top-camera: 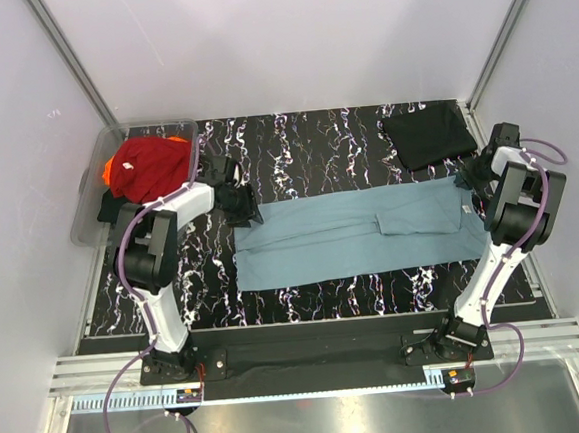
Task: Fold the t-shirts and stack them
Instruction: Fold the tshirt
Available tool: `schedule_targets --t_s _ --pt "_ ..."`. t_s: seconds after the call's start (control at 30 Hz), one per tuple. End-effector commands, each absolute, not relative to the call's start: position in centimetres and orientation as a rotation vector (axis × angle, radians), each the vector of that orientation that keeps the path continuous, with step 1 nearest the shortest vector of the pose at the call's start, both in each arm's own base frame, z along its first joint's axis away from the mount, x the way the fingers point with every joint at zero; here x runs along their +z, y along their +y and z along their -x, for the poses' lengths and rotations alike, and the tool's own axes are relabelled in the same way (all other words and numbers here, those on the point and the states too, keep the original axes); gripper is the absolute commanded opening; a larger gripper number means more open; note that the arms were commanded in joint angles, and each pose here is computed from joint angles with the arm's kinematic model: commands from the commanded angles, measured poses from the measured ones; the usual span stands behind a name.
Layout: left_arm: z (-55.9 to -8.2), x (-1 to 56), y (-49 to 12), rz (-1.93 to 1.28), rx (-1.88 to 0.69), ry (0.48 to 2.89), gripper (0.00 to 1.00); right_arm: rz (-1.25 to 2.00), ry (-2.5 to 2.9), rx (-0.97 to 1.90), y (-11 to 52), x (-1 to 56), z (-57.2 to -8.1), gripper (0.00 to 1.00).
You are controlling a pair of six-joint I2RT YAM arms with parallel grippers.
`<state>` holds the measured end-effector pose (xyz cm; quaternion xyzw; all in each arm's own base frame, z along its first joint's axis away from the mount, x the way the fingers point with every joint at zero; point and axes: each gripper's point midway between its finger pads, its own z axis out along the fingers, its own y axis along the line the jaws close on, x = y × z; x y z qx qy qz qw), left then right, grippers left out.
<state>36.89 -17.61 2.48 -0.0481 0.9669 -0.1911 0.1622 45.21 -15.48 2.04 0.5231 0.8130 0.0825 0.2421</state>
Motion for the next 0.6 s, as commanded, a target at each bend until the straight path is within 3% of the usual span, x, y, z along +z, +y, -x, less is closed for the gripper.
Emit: schedule_targets --t_s 0.0,0.23,0.43,0.57 --pt "-36.2 1.4 -15.3 0.189 -0.403 2.793 0.49 -1.421 2.187 0.124 -17.8 2.4 -45.5 0.23" --pt "-34.1 1.5 -13.1 0.252 -0.295 2.777 0.49 -1.380 2.257 0.320 -13.9 1.9 -45.7 0.30" --pt "-32.6 1.7 -12.2 0.298 -0.262 2.759 0.50 -1.138 2.239 0.529 -9.4 8.6 -47.5 0.43" --pt "-32.0 2.9 -11.4 0.307 -0.222 2.735 0.50 -1.039 2.233 0.643 -6.8 12.0 -46.0 0.47"
